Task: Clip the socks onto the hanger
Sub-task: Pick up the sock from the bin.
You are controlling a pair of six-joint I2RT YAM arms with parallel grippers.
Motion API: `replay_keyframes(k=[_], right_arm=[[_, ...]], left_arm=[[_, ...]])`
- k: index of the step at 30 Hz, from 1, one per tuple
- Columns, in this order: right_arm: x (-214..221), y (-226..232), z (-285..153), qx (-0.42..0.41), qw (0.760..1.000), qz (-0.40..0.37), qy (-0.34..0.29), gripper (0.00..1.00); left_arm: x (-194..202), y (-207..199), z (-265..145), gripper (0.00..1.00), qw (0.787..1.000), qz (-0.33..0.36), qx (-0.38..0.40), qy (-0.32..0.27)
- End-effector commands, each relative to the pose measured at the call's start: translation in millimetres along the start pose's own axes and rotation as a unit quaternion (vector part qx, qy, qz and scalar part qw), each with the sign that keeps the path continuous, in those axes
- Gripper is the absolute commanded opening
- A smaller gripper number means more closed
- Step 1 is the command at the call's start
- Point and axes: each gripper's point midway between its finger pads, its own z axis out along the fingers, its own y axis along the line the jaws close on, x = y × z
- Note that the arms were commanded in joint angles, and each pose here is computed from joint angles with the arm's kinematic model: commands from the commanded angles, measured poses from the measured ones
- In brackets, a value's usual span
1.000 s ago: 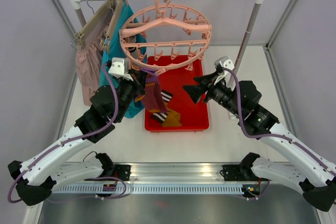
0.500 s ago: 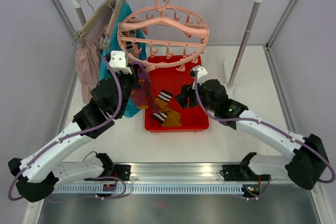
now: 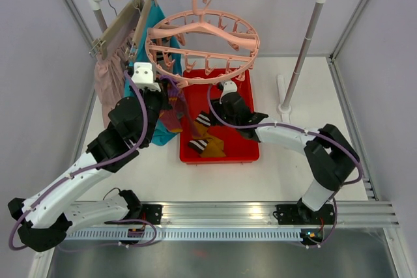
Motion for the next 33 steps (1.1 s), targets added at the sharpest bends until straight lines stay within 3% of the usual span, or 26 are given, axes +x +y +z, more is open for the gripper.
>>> replay_keyframes(k=[1, 18, 29, 33], right_arm=[[-23, 2, 21, 0.027, 0.998, 0.027, -0.039, 0.63], [17, -18, 82, 0.090, 0.996, 0.027, -0.004, 0.60], [36, -16, 93, 0.105, 0.994, -0.001, 0.009, 0.51], [42, -16, 97, 0.106, 0.994, -0.005, 0.012, 0.43]], left_arm=[[-24, 6, -7, 0.02, 0.999, -0.019, 0.001, -0.029], [-17, -2, -8, 0.02, 0.999, -0.018, 0.023, -0.024], [-9, -6, -5, 0.02, 0.999, -0.018, 0.028, -0.017], [-7, -7, -5, 0.02, 0.999, -0.017, 0.029, -0.014]])
